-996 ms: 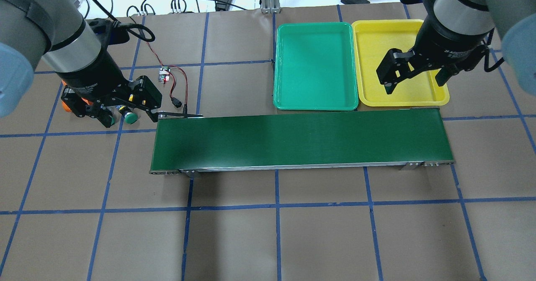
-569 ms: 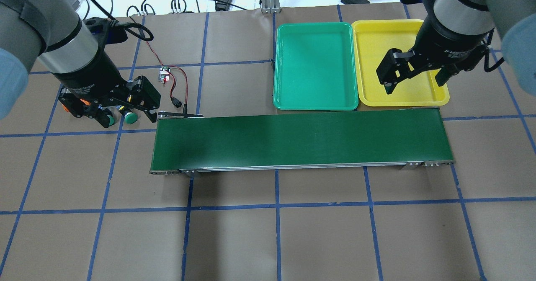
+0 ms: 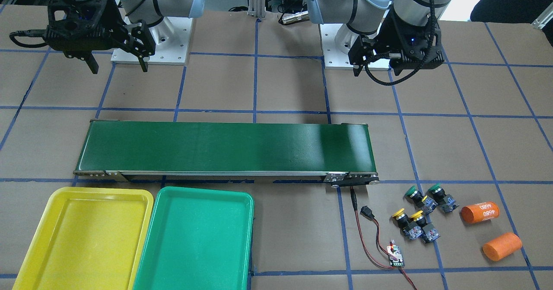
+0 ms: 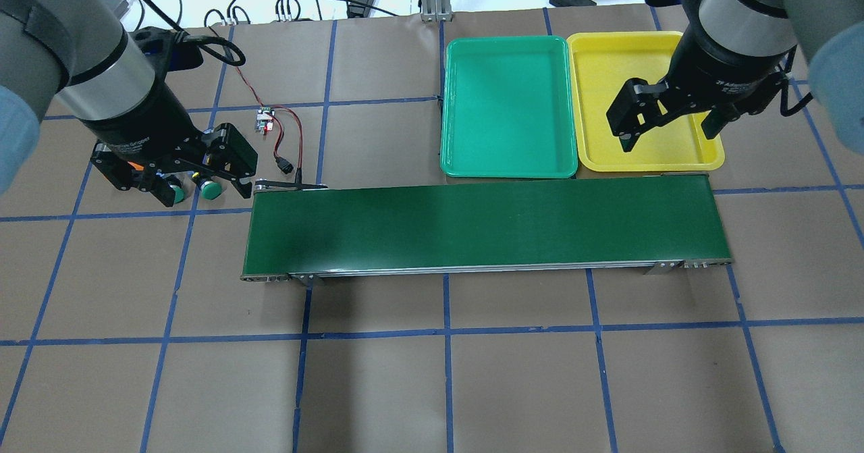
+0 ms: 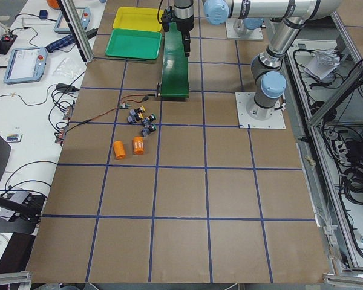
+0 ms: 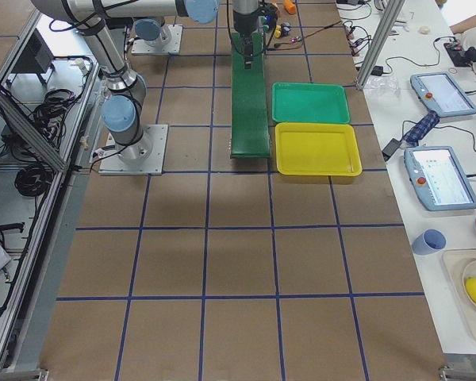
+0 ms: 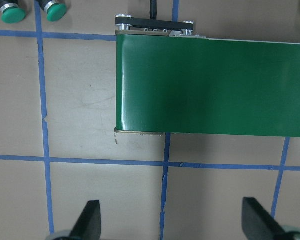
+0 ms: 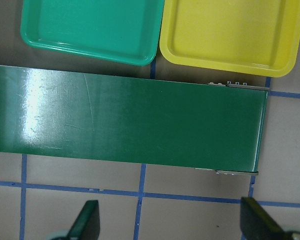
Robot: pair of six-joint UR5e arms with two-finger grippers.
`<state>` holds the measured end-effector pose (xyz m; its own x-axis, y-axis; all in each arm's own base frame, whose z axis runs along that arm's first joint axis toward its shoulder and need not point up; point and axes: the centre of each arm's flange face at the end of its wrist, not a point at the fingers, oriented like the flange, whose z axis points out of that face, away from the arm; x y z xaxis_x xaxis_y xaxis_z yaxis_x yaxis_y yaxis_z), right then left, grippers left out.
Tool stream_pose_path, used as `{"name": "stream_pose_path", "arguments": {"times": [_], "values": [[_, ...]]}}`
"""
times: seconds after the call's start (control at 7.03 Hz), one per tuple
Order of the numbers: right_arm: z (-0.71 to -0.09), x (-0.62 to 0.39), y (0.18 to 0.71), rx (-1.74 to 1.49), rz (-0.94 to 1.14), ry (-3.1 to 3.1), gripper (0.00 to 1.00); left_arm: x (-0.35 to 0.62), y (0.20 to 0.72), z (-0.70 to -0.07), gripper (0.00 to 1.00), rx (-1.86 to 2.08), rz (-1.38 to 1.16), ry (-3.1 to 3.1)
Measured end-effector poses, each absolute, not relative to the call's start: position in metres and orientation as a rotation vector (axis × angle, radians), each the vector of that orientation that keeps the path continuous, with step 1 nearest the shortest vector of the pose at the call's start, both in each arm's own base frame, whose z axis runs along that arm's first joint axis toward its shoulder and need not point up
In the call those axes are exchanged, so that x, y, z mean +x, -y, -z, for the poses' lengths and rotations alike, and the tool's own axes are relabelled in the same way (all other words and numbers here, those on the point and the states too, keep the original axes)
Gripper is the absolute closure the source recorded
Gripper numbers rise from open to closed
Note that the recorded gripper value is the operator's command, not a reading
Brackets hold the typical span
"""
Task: Sort buttons by color to trays
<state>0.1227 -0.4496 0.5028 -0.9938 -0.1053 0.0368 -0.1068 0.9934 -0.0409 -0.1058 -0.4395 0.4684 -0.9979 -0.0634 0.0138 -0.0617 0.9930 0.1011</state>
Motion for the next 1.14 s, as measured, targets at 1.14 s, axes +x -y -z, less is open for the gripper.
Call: {"name": "stream_pose_path", "arguments": {"times": [1.14], "values": [[-0.503, 0.123, 0.449, 0.165, -0.066, 3.101, 0.00, -0.103, 0.451, -0.464, 0.00, 0.090, 0.083, 3.123]]}}
